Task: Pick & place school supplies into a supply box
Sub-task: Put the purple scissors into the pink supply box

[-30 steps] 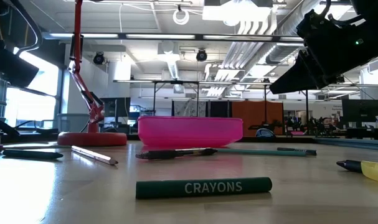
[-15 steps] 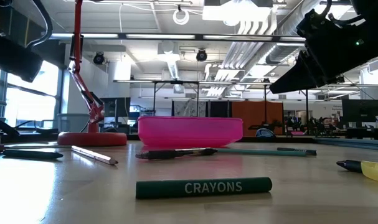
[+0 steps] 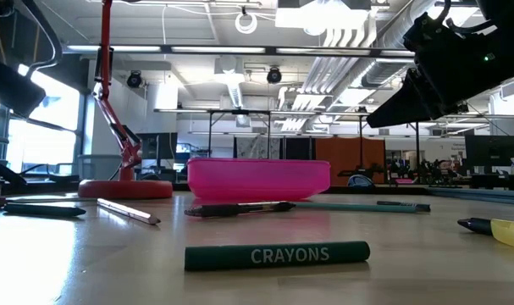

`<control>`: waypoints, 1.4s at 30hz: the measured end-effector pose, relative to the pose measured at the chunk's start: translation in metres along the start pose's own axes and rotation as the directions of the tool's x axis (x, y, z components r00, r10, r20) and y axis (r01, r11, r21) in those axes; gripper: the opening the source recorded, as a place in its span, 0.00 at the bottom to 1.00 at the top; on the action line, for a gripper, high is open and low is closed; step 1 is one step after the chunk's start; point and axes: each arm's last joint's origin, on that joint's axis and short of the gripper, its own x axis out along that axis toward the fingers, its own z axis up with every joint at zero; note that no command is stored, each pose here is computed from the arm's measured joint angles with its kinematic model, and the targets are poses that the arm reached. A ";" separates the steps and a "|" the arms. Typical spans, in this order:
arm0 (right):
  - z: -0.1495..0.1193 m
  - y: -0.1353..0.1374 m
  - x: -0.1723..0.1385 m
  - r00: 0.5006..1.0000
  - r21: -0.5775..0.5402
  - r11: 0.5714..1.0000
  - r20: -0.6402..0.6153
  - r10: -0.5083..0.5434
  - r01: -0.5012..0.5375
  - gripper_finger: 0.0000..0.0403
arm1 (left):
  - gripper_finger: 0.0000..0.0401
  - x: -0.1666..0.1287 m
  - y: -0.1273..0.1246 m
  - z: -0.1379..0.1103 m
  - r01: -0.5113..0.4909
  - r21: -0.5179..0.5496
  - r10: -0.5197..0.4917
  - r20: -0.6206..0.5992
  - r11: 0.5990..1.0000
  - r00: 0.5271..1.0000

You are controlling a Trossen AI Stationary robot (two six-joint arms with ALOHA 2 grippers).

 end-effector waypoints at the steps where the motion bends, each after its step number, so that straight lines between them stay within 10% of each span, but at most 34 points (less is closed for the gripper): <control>1: 0.000 0.000 0.000 1.000 0.000 1.000 0.000 0.000 0.000 0.37 | 0.18 0.000 0.000 0.000 -0.001 0.008 0.001 -0.002 1.000 1.000; 13: 0.000 0.001 0.000 0.999 0.001 0.999 -0.016 0.035 -0.035 0.37 | 0.20 0.000 -0.003 0.001 0.030 0.030 -0.031 0.027 0.999 0.999; 25: 0.000 0.001 0.000 0.999 0.001 0.999 -0.018 0.038 -0.038 0.37 | 0.42 0.000 -0.002 0.002 0.008 0.027 -0.010 0.068 1.000 0.998; 42: -0.001 0.001 0.000 0.999 0.002 0.999 -0.022 0.048 -0.048 0.37 | 0.33 0.027 0.013 0.001 0.038 -0.094 -0.032 0.064 0.995 0.997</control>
